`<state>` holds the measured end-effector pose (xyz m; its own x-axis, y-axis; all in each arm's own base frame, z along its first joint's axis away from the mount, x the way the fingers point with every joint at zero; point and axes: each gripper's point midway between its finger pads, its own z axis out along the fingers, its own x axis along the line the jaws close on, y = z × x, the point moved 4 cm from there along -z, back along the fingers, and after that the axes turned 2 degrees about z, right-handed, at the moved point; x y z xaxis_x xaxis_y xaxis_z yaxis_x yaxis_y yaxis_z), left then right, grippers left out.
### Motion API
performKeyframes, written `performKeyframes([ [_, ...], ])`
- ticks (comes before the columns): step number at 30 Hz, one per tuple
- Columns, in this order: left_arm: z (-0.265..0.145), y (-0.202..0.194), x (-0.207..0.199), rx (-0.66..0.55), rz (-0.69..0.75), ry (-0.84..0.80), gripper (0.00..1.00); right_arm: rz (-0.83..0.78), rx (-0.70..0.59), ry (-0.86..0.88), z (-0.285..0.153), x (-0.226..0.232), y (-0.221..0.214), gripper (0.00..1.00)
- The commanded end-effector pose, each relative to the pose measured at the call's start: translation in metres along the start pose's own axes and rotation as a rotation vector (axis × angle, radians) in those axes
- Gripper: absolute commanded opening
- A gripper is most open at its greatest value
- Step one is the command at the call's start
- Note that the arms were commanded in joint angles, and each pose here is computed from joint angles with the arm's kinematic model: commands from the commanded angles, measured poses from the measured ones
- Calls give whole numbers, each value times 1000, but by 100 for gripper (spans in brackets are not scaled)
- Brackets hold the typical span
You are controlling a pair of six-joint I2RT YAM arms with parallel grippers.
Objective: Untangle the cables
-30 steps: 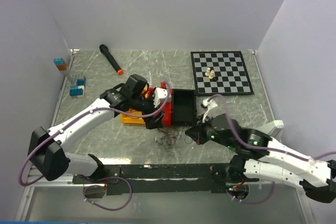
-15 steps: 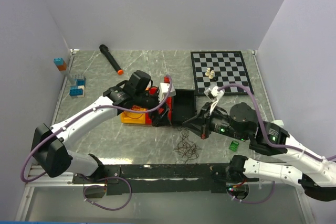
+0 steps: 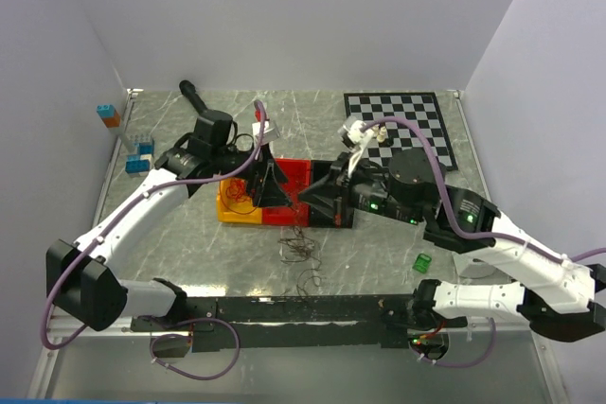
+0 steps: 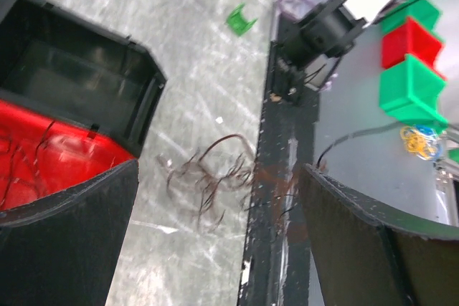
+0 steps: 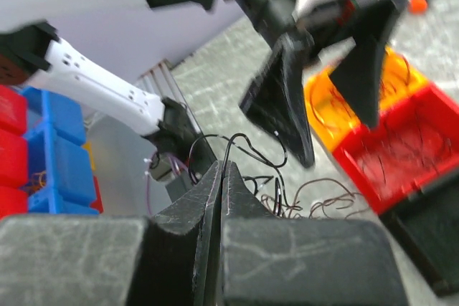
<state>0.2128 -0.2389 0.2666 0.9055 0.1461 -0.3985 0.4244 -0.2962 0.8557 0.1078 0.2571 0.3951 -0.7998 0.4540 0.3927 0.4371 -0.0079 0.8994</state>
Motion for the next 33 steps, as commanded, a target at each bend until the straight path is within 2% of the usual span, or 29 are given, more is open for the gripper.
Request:
performKeyframes([
  [1, -2, 9, -22, -57, -5, -125, 97, -50, -78, 115, 14, 25, 34, 0],
  [9, -2, -1, -24, -36, -16, -132, 97, -94, -97, 153, 36, 37, 57, 0],
  [16, -9, -22, -19, 24, 58, -57, 45, -106, -109, 132, 32, 35, 61, 0],
  [17, -10, -24, -18, 34, 65, -43, 41, -108, -113, 130, 30, 35, 61, 0],
  [20, -13, -29, -9, 53, 68, 13, 38, -110, -125, 119, 23, 34, 63, 0],
  [22, -15, -30, -7, 57, 67, 27, 26, -111, -126, 109, 21, 32, 63, 0],
  [24, -16, -29, -3, 61, 63, 50, 4, -112, -128, 100, 18, 30, 62, 0],
  [25, -16, -30, -1, 67, 63, 65, 1, -112, -132, 98, 16, 30, 63, 0],
  [27, -21, -27, 7, 64, 72, 113, 4, -113, -134, 93, 12, 29, 62, 0],
  [29, -31, -22, 17, 40, 81, 173, 26, -112, -134, 84, 7, 27, 61, 0],
  [31, -43, -16, 28, 18, 84, 222, 54, -113, -126, 83, 3, 27, 58, 0],
  [33, -55, -8, 36, 5, 94, 260, 62, -112, -120, 82, 0, 26, 56, 0],
])
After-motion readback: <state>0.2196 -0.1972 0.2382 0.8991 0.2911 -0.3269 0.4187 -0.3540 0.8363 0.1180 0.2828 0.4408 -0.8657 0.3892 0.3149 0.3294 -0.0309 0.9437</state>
